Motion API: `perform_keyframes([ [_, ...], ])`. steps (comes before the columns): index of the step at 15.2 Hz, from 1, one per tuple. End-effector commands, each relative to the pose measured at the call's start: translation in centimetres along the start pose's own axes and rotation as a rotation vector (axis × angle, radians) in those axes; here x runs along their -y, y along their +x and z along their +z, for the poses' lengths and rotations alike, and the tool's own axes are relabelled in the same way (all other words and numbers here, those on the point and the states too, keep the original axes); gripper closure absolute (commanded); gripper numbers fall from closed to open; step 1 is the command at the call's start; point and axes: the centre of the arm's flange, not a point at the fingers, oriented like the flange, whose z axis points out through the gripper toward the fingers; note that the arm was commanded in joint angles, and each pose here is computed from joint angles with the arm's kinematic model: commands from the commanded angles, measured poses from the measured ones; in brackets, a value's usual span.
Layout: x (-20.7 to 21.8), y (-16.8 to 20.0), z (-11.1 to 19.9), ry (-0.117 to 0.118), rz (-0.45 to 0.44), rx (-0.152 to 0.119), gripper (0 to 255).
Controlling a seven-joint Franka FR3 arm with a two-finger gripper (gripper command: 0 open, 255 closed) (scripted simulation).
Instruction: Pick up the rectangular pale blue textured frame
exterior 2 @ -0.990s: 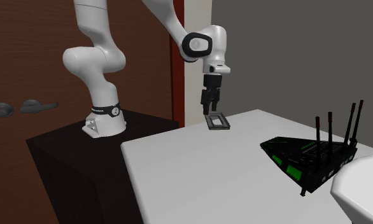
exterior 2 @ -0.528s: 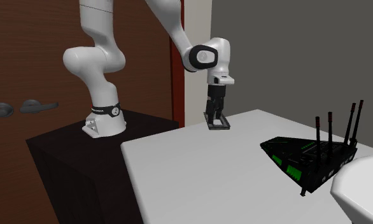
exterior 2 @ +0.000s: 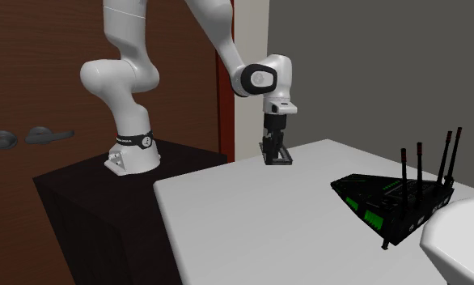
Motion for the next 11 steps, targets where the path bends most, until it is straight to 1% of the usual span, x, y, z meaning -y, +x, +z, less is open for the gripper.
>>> perform_keyframes([
  [1, 0.0, 0.0, 0.0, 0.0, 0.0, 0.0, 255],
  [6, 0.0, 0.0, 0.0, 0.0, 0.0, 0.0, 255],
  [11, -0.3, 0.1, -2.6, 0.0, 0.0, 0.0, 255],
])
